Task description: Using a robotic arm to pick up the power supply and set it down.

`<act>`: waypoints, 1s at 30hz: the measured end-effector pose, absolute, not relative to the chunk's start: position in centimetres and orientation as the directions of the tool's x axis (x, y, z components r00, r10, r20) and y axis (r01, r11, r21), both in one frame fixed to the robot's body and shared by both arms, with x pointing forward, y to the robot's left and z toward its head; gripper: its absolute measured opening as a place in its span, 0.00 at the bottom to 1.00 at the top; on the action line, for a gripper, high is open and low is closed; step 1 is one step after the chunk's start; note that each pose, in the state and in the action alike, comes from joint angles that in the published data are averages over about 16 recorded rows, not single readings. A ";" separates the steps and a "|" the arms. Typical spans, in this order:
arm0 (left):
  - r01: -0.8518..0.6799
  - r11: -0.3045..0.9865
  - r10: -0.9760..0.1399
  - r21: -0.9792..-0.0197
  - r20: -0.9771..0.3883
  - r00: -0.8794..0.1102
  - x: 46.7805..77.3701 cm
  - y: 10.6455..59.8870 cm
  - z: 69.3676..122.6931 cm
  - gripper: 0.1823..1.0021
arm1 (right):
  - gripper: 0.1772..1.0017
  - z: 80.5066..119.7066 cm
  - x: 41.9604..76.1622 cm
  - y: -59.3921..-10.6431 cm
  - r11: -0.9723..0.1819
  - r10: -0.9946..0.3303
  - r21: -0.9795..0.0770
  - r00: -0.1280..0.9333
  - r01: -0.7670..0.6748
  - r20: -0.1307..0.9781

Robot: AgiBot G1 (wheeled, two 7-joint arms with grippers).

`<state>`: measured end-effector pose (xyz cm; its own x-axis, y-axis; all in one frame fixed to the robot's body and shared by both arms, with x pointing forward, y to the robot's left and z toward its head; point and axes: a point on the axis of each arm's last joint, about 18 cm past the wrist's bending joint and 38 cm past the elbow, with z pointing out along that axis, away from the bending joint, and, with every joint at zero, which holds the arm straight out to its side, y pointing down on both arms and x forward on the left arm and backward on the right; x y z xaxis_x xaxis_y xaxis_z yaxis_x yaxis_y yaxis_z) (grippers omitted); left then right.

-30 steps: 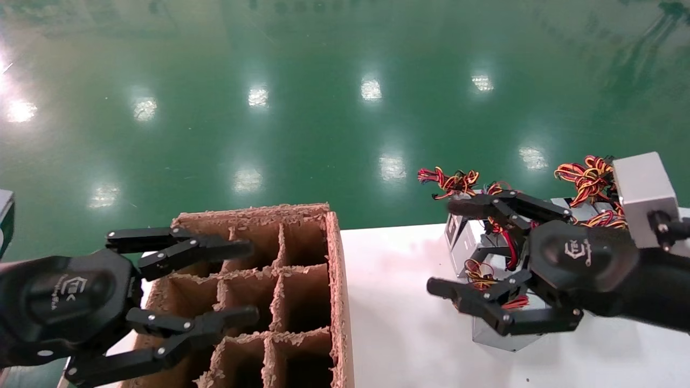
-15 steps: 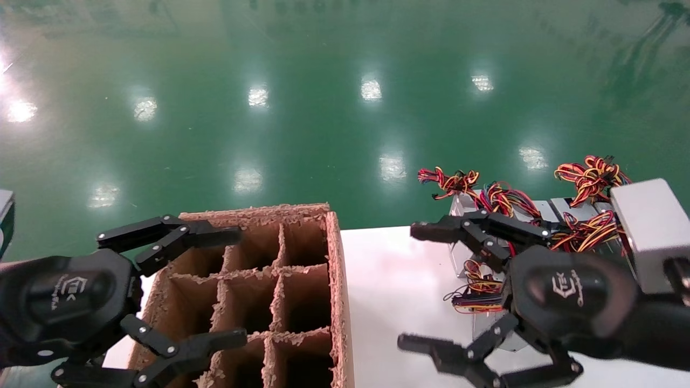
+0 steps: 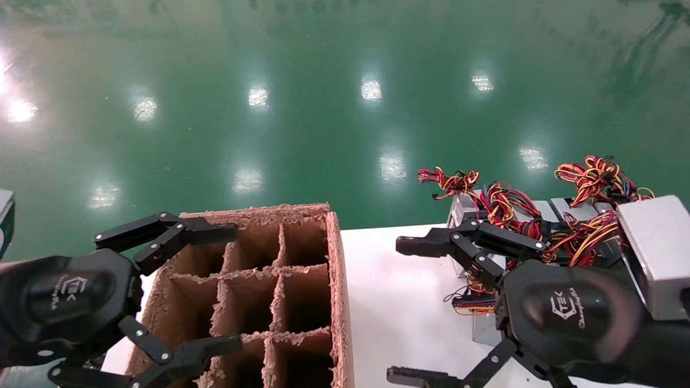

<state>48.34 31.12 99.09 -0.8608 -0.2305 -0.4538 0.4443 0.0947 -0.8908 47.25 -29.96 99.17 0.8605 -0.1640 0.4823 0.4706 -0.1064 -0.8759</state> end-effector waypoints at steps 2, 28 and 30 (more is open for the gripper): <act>0.444 0.095 -0.231 -0.891 -0.454 -0.861 48.3 31.1 99.1 0.99 | 1.00 99.2 47.3 -30.0 -0.107 -0.166 -0.876 0.861 0.470 0.482; 0.444 0.095 -0.230 -0.891 -0.454 -0.861 48.3 31.1 99.1 1.00 | 1.00 99.2 47.5 -30.2 -0.111 -0.177 -0.879 0.861 0.464 0.477; 0.444 0.095 -0.230 -0.891 -0.454 -0.861 48.3 31.1 99.1 1.00 | 1.00 99.2 47.5 -30.2 -0.112 -0.178 -0.879 0.861 0.464 0.477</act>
